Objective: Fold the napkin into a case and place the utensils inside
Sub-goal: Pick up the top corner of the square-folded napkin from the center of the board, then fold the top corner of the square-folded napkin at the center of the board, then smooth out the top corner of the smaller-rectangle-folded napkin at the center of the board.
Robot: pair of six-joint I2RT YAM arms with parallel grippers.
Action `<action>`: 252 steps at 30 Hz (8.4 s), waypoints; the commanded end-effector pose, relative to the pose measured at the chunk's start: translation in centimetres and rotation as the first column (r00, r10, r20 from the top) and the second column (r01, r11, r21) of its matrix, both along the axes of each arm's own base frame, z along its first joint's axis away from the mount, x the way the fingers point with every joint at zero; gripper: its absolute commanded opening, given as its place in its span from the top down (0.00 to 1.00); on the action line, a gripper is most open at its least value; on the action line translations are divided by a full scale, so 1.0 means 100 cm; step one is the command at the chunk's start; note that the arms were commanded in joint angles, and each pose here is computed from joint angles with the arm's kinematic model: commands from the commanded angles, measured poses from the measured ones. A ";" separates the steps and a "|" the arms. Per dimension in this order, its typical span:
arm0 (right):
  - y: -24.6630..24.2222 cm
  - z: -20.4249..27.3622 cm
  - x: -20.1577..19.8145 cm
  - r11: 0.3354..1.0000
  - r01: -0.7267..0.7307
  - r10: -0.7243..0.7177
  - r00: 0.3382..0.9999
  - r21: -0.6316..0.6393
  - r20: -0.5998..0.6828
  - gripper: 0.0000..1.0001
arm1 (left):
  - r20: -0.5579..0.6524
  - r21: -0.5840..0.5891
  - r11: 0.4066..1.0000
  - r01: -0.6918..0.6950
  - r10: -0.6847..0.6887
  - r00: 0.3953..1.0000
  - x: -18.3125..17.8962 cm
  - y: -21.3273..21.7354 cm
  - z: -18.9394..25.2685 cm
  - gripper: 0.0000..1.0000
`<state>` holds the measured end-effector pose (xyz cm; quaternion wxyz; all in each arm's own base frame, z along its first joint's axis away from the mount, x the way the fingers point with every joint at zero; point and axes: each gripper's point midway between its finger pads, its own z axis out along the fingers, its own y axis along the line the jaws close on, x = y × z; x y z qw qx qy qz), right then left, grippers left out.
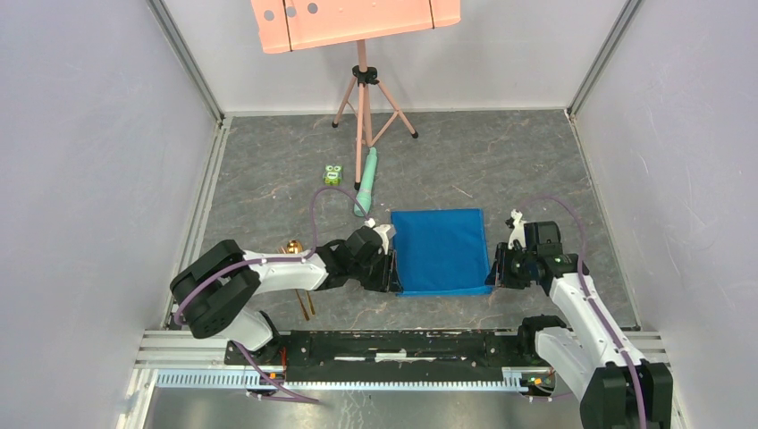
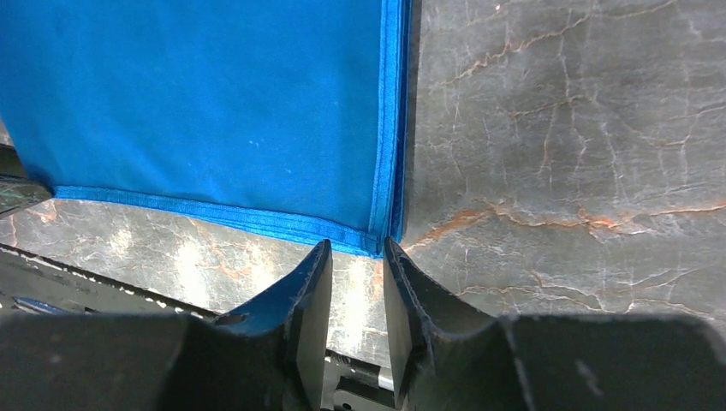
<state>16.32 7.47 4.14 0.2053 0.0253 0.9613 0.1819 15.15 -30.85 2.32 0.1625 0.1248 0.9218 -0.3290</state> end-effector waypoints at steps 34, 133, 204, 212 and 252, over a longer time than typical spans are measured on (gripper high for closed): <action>0.004 -0.003 0.006 1.000 0.000 0.000 1.000 0.020 0.018 0.85 | -0.018 0.026 1.000 -0.014 0.014 1.000 -0.005 0.007 -0.005 0.60; 0.225 0.033 0.198 0.905 -0.252 0.154 0.945 0.342 0.289 0.99 | -0.038 0.106 0.993 -0.053 0.057 0.998 -0.011 0.027 -0.030 0.82; 0.179 0.107 0.210 0.913 -0.395 0.317 0.845 0.103 0.430 0.33 | 0.123 -0.024 0.988 -0.151 0.153 0.981 0.017 0.040 0.063 0.45; 0.110 0.069 0.213 0.948 -0.277 0.195 0.896 0.158 0.399 0.43 | 0.260 -0.151 0.972 -0.178 0.213 0.942 0.097 0.004 0.119 0.47; 0.124 0.060 0.131 0.929 -0.338 0.368 0.880 -0.147 0.301 0.40 | 0.363 -0.050 0.962 -0.270 0.269 0.892 0.126 0.032 0.128 0.42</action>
